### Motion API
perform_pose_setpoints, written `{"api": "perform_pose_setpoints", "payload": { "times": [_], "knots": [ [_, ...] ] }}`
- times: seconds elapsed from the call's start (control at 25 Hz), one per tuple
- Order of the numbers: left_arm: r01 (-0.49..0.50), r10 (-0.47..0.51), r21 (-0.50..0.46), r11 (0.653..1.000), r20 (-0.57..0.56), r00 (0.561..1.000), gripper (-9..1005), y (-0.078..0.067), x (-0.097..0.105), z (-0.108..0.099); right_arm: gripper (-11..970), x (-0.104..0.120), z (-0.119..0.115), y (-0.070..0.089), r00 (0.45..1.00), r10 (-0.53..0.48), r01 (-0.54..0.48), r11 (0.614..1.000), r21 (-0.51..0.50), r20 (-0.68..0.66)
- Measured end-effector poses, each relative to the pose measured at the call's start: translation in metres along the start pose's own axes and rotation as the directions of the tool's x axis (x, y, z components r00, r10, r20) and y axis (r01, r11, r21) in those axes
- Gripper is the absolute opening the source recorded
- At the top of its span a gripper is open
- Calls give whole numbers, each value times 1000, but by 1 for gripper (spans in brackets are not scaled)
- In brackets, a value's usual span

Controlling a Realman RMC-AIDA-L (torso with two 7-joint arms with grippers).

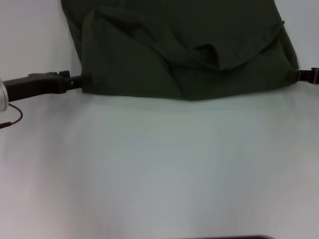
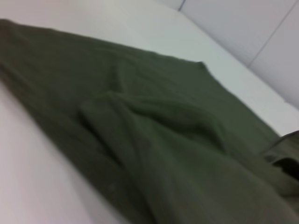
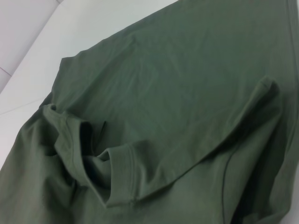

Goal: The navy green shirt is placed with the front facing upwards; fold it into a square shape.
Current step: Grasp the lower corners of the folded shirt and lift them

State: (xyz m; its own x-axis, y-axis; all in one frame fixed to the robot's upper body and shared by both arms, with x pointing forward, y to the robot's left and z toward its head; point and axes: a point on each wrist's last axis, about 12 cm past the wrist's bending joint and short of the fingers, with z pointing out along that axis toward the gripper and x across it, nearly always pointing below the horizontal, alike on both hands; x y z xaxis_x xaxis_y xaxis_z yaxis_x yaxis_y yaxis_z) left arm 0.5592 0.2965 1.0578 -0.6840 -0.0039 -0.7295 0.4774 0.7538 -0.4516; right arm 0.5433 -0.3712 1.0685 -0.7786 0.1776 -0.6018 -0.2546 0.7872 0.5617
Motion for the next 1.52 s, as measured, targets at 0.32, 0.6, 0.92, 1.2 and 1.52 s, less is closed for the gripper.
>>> {"api": "perform_pose_setpoints", "payload": {
  "times": [0.32,0.6,0.92,1.2,1.52],
  "knots": [
    [-29,29,-13,999,-37,999,813,-5,2,14,35,-1,0,0,1000,1,-1,1000,-1,0],
    [-55,57,31,998,-68,996,813,-15,1,25,36,-1,1,1,1000,1,-1,1000,-2,0],
    [-69,72,44,997,-70,995,782,-19,0,29,36,-2,1,1,1000,1,-1,1000,-3,1],
    [-68,69,21,997,-70,995,674,-16,-3,30,36,-1,1,1,1000,2,-2,1000,-4,0],
    [-71,72,27,997,-80,994,498,-17,-5,31,36,-2,1,2,1000,0,0,1000,-5,0]
  ]
}}
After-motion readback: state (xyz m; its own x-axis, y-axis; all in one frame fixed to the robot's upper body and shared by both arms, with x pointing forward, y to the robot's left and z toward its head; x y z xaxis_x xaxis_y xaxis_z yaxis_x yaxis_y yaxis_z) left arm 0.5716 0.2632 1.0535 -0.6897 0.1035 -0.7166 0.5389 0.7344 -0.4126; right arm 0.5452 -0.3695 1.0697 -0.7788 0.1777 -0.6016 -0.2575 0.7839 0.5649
